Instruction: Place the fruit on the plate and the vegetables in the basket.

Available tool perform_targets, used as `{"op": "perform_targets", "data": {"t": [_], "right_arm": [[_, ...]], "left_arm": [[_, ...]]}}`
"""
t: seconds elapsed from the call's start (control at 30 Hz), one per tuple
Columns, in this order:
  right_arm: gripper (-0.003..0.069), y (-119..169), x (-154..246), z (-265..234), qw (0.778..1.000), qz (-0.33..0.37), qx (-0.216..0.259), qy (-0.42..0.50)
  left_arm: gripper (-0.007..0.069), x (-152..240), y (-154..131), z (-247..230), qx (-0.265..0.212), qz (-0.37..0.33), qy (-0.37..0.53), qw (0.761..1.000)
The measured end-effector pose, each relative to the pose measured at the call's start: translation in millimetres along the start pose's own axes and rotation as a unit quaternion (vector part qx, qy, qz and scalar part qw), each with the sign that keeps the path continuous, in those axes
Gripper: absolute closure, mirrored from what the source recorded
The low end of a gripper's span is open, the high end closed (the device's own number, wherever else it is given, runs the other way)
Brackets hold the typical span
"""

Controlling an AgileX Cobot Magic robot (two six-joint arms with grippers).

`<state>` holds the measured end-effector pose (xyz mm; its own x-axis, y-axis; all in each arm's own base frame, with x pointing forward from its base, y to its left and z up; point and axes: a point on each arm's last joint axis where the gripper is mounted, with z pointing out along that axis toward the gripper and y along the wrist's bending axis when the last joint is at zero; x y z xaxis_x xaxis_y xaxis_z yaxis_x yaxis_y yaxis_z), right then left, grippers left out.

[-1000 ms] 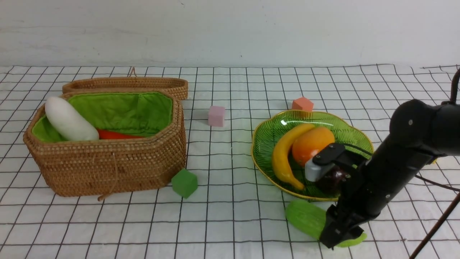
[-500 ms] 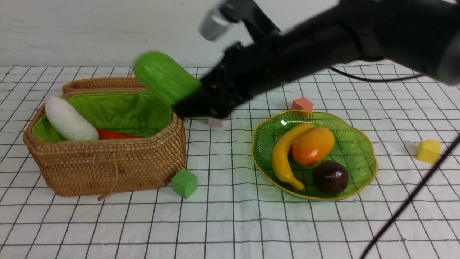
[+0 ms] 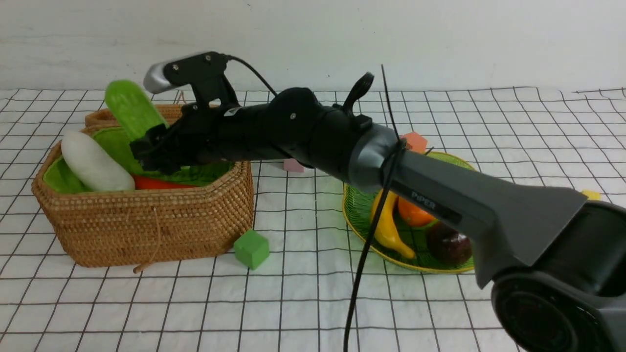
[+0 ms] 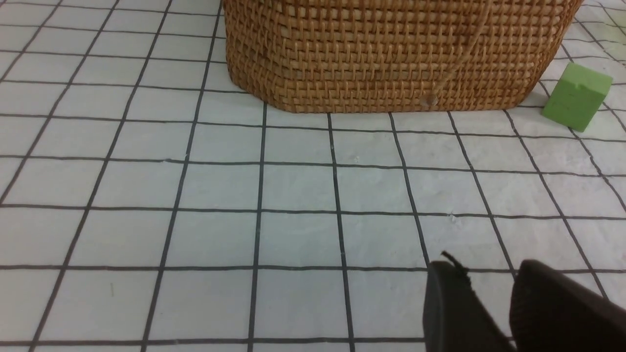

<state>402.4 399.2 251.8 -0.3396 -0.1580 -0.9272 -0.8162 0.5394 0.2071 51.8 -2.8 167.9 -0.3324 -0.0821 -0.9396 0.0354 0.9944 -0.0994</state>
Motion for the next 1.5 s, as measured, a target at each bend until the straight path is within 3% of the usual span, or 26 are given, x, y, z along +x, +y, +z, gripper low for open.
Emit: {"op": "perform_targets", "data": {"t": [0.07, 0.1, 0.2, 0.37, 0.47, 0.53, 0.57, 0.6, 0.67, 0.7, 0.77, 0.87, 0.97, 1.1, 1.43, 1.5], "right_arm": [[0.0138, 0.6, 0.2, -0.1, 1.0, -0.001, -0.003, 0.002], [0.008, 2.2, -2.2, -1.4, 1.0, -0.004, -0.008, 0.003], [-0.0006, 6.6, -12.0, -11.7, 0.999, -0.016, -0.028, 0.014], [0.0001, 17.4, -64.3, -73.2, 0.993, -0.089, -0.069, 0.043], [0.0055, 21.0, -97.7, -123.8, 0.99, -0.106, -0.07, 0.058], [0.0134, 24.9, -133.8, -196.0, 0.991, -0.097, -0.042, 0.076], [0.0141, 25.1, -135.2, -202.2, 0.991, -0.099, -0.038, 0.084], [0.0222, 27.4, -153.2, -253.2, 0.993, -0.078, 0.004, 0.091], [0.0321, 28.2, -162.1, -300.3, 0.99, -0.057, 0.063, 0.11], [0.0344, 29.0, -164.6, -309.3, 0.99, -0.055, 0.073, 0.106], [0.0505, 30.2, -172.2, -358.8, 0.983, -0.013, 0.16, 0.092], [0.0645, 32.9, -167.2, -396.0, 0.969, 0.038, 0.233, 0.08], [0.0667, 38.0, -157.4, -414.0, 0.957, 0.074, 0.269, 0.077], [0.0667, 48.9, -148.8, -432.1, 0.952, 0.096, 0.282, 0.069], [0.0667, 54.0, -146.3, -441.6, 0.952, 0.095, 0.286, 0.063], [0.0666, 51.0, -141.0, -453.0, 0.946, 0.062, 0.309, 0.074]], "left_arm": [[0.0435, 0.0, 0.0, 0.0, 0.0, 0.0, 0.0, 1.0], [0.0432, 0.0, 0.0, 0.0, 0.0, 0.0, 0.0, 1.0], [0.0428, 0.0, 0.0, 0.0, 0.0, 0.0, 0.0, 1.0], [0.0424, 0.0, 0.0, 0.0, 0.0, 0.0, 0.0, 1.0], [0.0421, 0.0, 0.0, 0.0, 0.0, 0.0, 0.0, 1.0], [0.0419, 0.0, 0.0, 0.0, 0.0, 0.0, 0.0, 1.0], [0.0419, 0.0, 0.0, 0.0, 0.0, 0.0, 0.0, 1.0], [0.0417, 0.0, 0.0, 0.0, 0.0, 0.0, 0.0, 1.0], [0.0418, 0.0, 0.0, 0.0, 0.0, 0.0, 0.0, 1.0], [0.0418, 0.0, 0.0, 0.0, 0.0, 0.0, 0.0, 1.0], [0.0418, 0.0, 0.0, 0.0, 0.0, 0.0, 0.0, 1.0], [0.0417, 0.0, 0.0, 0.0, 0.0, 0.0, 0.0, 1.0], [0.0412, 0.0, 0.0, 0.0, 0.0, 0.0, 0.0, 1.0], [0.0407, 0.0, 0.0, 0.0, 0.0, 0.0, 0.0, 1.0], [0.0404, 0.0, 0.0, 0.0, 0.0, 0.0, 0.0, 1.0], [0.0403, 0.0, 0.0, 0.0, 0.0, 0.0, 0.0, 1.0]]}}
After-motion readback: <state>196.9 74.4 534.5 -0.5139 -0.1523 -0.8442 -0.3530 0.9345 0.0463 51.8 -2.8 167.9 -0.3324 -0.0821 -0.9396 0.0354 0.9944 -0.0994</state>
